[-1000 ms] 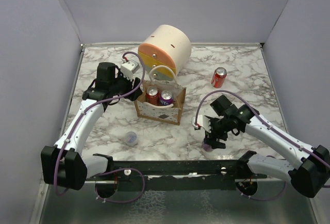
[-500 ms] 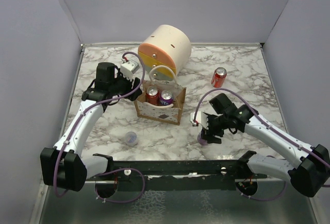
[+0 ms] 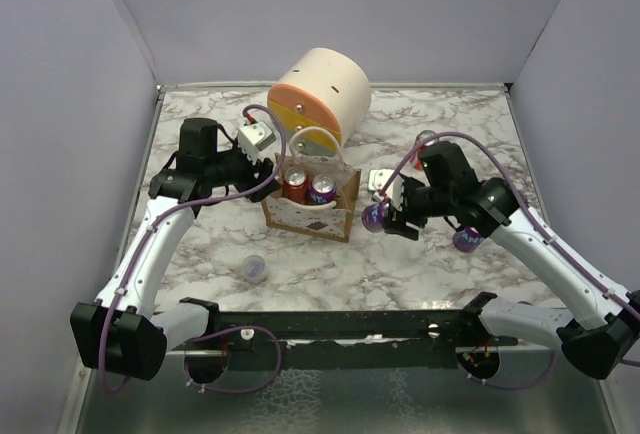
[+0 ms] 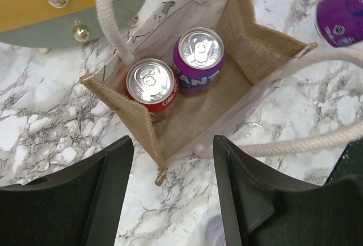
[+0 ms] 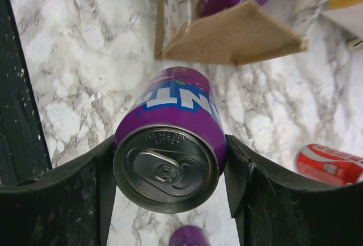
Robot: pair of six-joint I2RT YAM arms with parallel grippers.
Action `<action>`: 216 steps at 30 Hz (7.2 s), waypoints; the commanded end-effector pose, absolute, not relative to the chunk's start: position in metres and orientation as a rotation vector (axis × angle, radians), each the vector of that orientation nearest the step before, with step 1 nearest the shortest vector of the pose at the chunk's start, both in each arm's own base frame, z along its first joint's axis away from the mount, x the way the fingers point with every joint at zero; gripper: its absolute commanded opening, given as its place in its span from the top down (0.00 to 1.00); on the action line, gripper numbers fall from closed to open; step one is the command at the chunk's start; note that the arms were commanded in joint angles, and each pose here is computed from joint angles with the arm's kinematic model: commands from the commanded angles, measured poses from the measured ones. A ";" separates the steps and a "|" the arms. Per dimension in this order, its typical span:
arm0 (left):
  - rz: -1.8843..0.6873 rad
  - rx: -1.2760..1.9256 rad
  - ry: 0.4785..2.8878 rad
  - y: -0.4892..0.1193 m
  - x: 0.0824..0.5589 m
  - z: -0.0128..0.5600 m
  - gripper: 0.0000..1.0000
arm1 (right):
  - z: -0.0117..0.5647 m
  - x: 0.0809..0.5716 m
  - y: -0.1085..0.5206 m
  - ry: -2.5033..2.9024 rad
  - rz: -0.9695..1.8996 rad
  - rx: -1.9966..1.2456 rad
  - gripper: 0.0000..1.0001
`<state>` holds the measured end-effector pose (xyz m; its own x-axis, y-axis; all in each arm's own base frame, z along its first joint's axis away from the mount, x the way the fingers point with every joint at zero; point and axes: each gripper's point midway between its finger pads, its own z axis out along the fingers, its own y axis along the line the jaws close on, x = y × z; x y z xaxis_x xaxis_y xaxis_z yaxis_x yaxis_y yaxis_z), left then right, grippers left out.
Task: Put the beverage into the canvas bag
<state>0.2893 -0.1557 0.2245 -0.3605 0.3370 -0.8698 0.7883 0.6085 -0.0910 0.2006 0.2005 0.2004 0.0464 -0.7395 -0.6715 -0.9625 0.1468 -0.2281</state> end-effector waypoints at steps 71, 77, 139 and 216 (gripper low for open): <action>-0.705 1.832 1.470 -0.199 0.170 0.174 1.00 | 0.199 0.287 0.397 1.864 0.712 -1.513 0.84; -0.711 1.838 1.466 -0.199 0.169 0.174 1.00 | 0.183 0.285 0.400 1.888 0.698 -1.540 0.84; -0.729 1.789 1.408 -0.205 0.171 0.205 1.00 | 0.094 0.267 0.422 1.938 0.621 -1.762 0.57; -0.708 1.797 1.403 -0.200 0.168 0.205 1.00 | 0.201 0.283 0.423 1.735 0.544 -1.619 0.21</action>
